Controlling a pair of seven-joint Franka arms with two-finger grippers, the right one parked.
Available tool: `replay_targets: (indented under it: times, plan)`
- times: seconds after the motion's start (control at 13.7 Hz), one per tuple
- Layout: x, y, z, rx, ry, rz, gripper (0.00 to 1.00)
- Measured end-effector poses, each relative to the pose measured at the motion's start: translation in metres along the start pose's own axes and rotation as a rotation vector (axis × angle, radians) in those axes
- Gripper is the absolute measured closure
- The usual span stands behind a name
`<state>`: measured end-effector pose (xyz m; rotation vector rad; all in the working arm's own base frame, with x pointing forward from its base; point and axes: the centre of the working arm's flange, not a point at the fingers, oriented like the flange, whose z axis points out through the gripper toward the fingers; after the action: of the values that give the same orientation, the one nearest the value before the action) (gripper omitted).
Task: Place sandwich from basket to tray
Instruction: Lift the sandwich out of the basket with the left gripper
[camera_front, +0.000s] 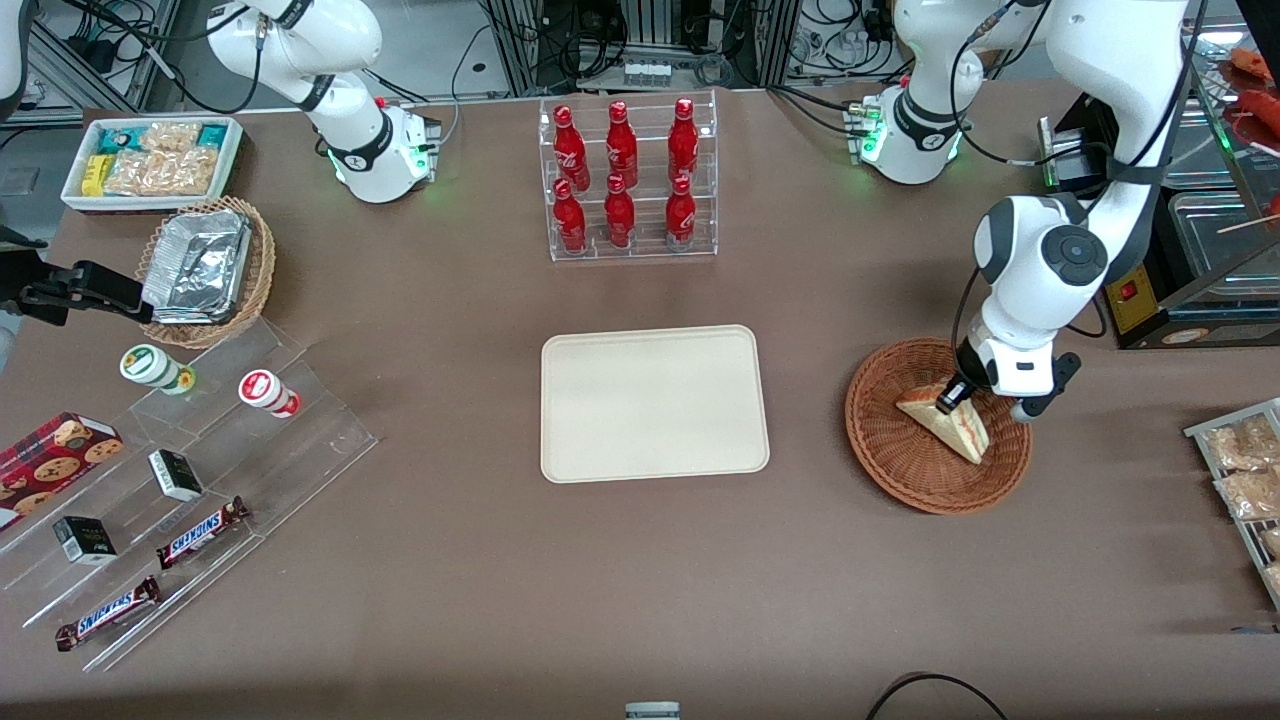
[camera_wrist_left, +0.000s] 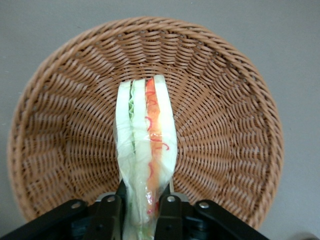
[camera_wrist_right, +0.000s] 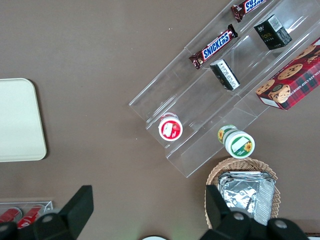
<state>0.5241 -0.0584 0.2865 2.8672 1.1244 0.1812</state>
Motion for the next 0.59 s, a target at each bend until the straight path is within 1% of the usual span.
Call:
replay_targets:
  times: [0.07,0.15,0.29,0.37,0.44,0.59]
  plan:
    - [0.002,0.007,-0.022,0.025,-0.017,0.009,0.82]
    - [0.001,0.019,-0.050,0.051,-0.036,0.025,0.85]
    - [-0.013,0.056,-0.113,0.096,-0.070,0.086,0.85]
    - [-0.025,0.079,-0.139,0.102,-0.077,0.128,0.85]
    - [-0.042,0.102,-0.156,0.098,-0.080,0.174,0.85]
    - [-0.085,0.144,-0.155,0.092,-0.094,0.272,0.85]
